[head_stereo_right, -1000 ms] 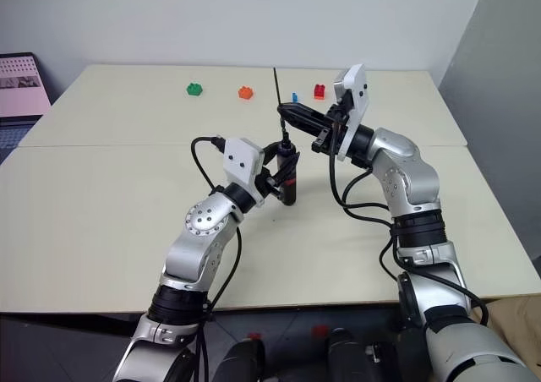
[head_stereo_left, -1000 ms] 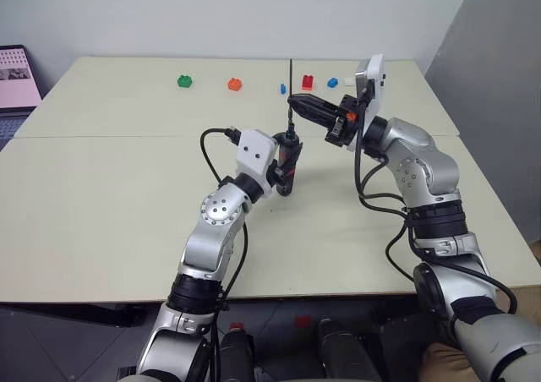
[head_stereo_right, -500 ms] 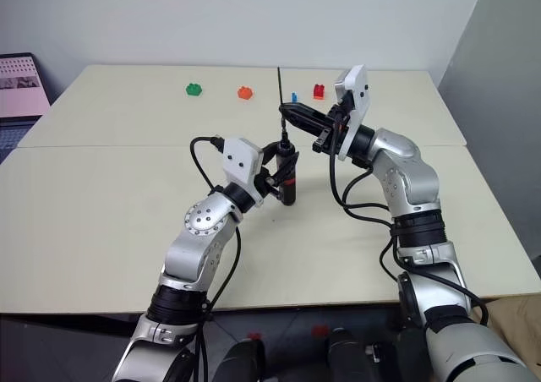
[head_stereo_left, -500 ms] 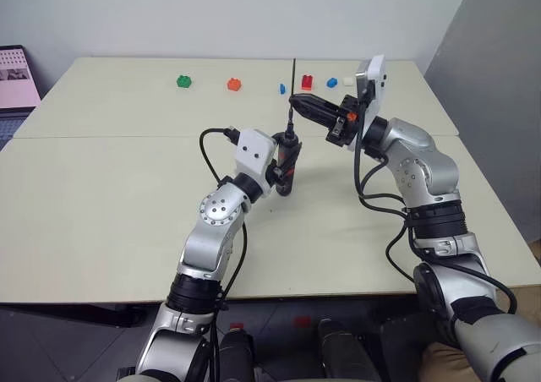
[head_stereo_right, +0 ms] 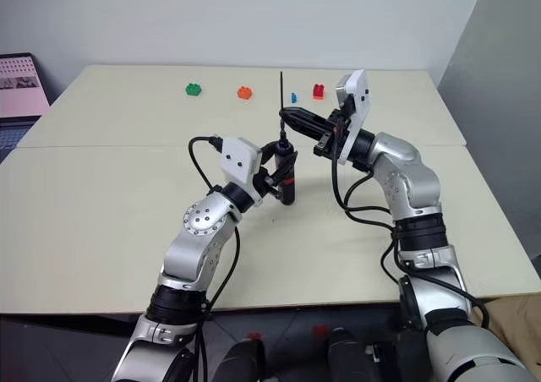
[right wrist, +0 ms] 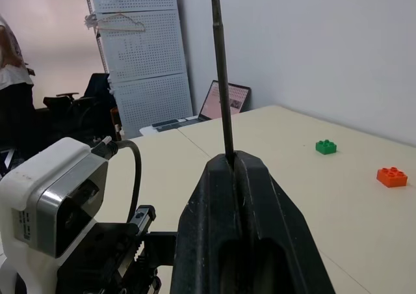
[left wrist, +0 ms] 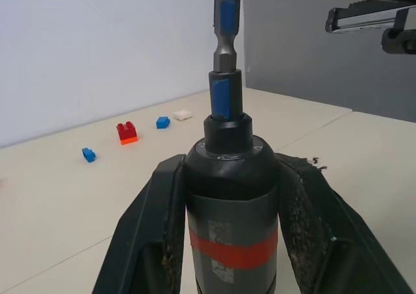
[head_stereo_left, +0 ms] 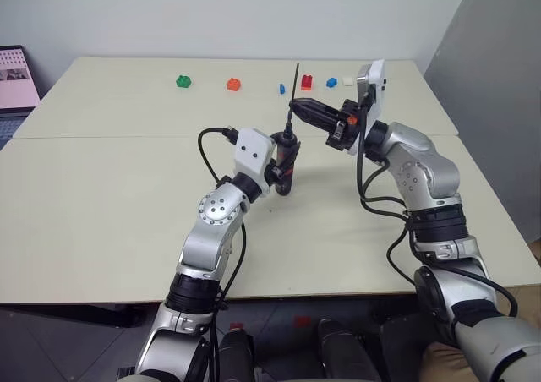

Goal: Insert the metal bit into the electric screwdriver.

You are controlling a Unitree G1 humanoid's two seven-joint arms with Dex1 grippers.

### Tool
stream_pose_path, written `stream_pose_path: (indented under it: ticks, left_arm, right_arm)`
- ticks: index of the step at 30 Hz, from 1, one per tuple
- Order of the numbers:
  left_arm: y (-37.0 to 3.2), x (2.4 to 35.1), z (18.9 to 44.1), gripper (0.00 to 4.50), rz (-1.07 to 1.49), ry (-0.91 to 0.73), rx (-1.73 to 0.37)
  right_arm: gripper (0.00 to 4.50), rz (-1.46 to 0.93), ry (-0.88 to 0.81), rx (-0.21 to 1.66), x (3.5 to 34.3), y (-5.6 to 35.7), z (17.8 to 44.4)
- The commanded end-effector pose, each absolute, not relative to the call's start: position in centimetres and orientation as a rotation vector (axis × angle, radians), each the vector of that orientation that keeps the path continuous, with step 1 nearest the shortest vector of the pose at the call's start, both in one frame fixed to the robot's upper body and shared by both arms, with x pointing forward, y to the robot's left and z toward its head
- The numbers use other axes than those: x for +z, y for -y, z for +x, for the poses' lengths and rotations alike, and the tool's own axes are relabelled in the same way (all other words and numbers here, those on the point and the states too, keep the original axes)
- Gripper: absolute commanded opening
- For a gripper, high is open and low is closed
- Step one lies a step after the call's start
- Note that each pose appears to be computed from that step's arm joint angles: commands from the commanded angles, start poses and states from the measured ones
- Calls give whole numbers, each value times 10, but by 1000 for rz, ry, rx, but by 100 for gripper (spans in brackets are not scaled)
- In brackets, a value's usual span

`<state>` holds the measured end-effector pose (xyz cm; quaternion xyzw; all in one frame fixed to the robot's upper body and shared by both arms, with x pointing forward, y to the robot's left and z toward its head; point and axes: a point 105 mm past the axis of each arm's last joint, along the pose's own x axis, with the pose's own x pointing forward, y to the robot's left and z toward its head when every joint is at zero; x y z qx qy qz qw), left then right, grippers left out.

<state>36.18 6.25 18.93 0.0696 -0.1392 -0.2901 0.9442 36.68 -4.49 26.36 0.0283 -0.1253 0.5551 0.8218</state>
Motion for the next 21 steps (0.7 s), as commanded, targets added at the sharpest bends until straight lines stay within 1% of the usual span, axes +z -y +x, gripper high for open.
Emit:
stream_pose_path:
  ticks: [1,9,16,21]
  left_arm:
    - [-68,206,362,164,150,340,-570]
    - [-64,206,360,164,162,346,-586]
    - [-66,205,360,164,164,343,-582]
    - [-67,205,360,164,164,342,-579]
  right_arm:
    - [0,50,317,1202,277,44,359]
    - [0,20,318,1173,277,40,361]
    - [0,38,362,1140,289,44,365]
    - [0,29,353,1131,288,46,366]
